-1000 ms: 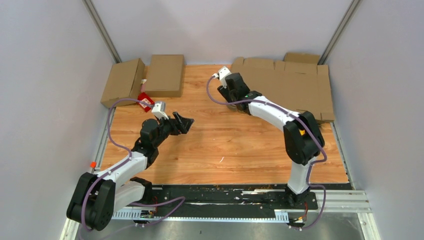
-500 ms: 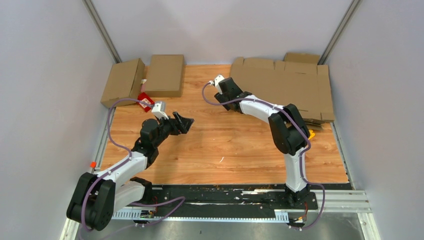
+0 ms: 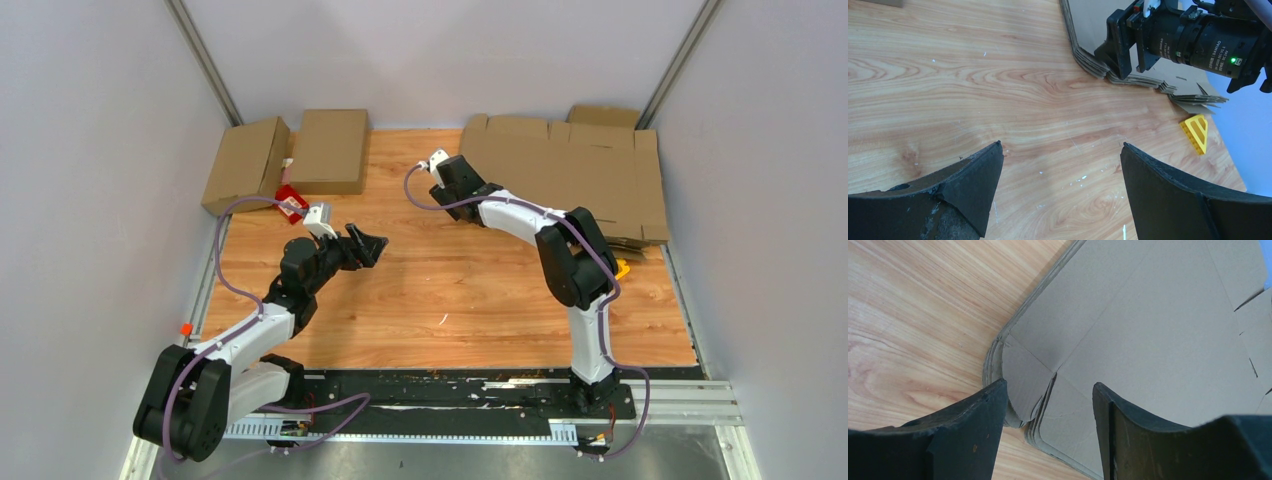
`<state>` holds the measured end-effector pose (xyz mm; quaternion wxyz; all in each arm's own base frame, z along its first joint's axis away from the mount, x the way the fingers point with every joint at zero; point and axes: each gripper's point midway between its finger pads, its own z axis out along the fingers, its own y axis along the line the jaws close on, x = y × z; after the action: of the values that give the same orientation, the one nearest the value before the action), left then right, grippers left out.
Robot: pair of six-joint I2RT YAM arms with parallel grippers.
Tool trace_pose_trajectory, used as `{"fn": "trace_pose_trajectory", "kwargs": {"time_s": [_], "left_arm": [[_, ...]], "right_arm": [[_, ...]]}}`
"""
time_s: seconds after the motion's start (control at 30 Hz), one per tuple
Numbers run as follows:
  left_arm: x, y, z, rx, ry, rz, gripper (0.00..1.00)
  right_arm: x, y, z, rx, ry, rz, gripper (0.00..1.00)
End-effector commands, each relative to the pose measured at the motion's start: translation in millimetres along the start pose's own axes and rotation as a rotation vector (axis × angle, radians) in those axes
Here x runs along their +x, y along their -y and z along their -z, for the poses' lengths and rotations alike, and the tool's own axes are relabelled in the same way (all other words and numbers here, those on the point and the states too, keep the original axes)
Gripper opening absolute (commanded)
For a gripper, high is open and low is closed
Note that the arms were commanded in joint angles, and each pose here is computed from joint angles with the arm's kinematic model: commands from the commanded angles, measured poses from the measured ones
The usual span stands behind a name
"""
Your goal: Fold the paper box
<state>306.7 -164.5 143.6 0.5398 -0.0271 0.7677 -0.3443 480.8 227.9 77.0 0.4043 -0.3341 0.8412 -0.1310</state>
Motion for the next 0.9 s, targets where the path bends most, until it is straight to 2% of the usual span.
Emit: {"fn": "trace_pose_trajectory", "kwargs": {"time_s": [0.0, 0.2, 0.63, 0.77, 0.87], "left_arm": [[-21.8, 15.3, -3.3, 0.044, 0.055, -0.038, 0.95], [-21.8, 15.4, -3.2, 0.045, 0.055, -0.039, 0.95], [-22.6, 15.7, -2.8, 0.045, 0.058, -0.04, 0.95], [-22.2, 15.0, -3.1, 0.043, 0.057, -0.039, 0.95], [-22.3, 15.2, -2.9, 0.043, 0.057, -0.041, 0.95]], "right_arm": [[-15.1, 1.3, 2.4, 0.008, 0.031, -0.021, 0.64], [-19.5, -1.6, 5.9, -0.019, 0.048, -0.033, 0.66], [-4.9, -2.5, -5.7, 0.014, -0.008, 0.001, 0.66], [-2.9, 0.5, -7.6, 0.034, -0.023, 0.004, 0.64], [-4.5, 3.4, -5.6, 0.044, -0.018, 0.002, 0.56]]}}
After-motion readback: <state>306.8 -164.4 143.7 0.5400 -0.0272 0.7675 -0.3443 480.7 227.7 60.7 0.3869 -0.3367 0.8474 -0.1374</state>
